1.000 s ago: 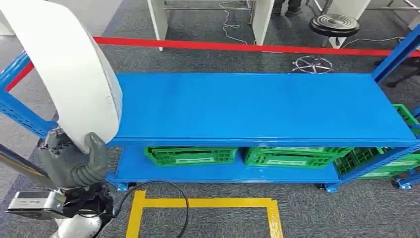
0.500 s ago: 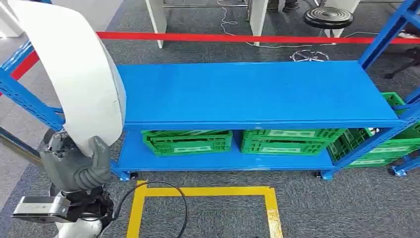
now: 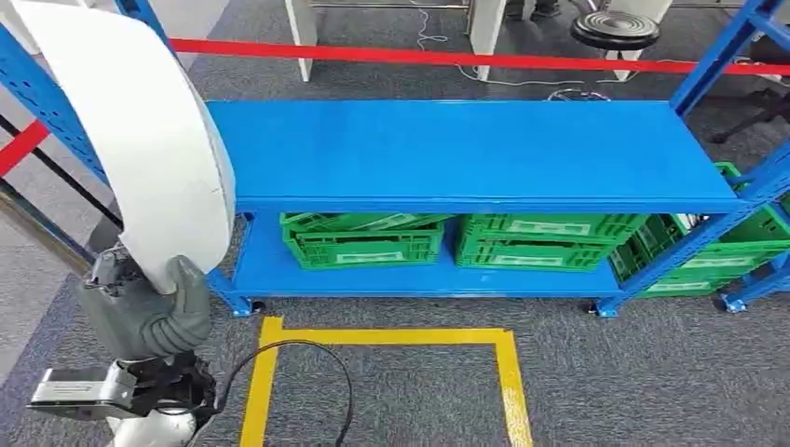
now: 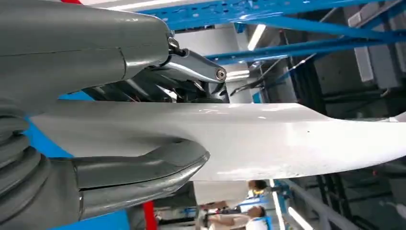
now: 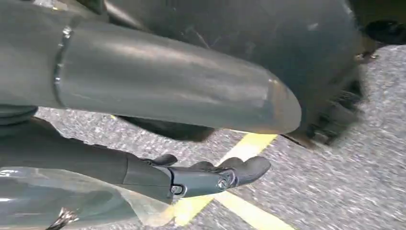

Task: Take the parts from the cabinet and place them on the table.

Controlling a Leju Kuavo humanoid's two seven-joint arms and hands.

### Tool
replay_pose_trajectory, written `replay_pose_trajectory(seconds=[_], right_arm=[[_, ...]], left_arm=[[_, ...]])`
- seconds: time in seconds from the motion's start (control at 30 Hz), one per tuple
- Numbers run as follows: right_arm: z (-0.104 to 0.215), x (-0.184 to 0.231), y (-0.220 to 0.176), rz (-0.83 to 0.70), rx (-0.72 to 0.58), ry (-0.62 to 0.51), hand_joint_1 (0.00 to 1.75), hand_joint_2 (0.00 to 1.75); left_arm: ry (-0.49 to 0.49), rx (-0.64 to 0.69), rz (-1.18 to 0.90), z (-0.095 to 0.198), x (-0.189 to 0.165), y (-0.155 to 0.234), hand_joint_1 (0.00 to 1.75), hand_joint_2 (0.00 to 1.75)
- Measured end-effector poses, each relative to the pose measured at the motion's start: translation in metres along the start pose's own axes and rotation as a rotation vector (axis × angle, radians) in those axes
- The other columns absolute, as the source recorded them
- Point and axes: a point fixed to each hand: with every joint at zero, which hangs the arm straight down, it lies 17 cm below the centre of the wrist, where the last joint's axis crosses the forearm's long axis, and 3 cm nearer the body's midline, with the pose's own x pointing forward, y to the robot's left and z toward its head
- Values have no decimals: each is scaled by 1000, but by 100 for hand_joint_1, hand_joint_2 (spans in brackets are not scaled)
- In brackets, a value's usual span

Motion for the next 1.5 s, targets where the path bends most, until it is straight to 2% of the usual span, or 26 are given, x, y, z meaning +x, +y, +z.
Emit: replay_pose_trajectory(seconds=[1.5], right_arm=[[1, 0, 5, 0, 17, 7, 0, 0]], left_arm=[[2, 5, -35, 3, -1, 3, 175, 175]])
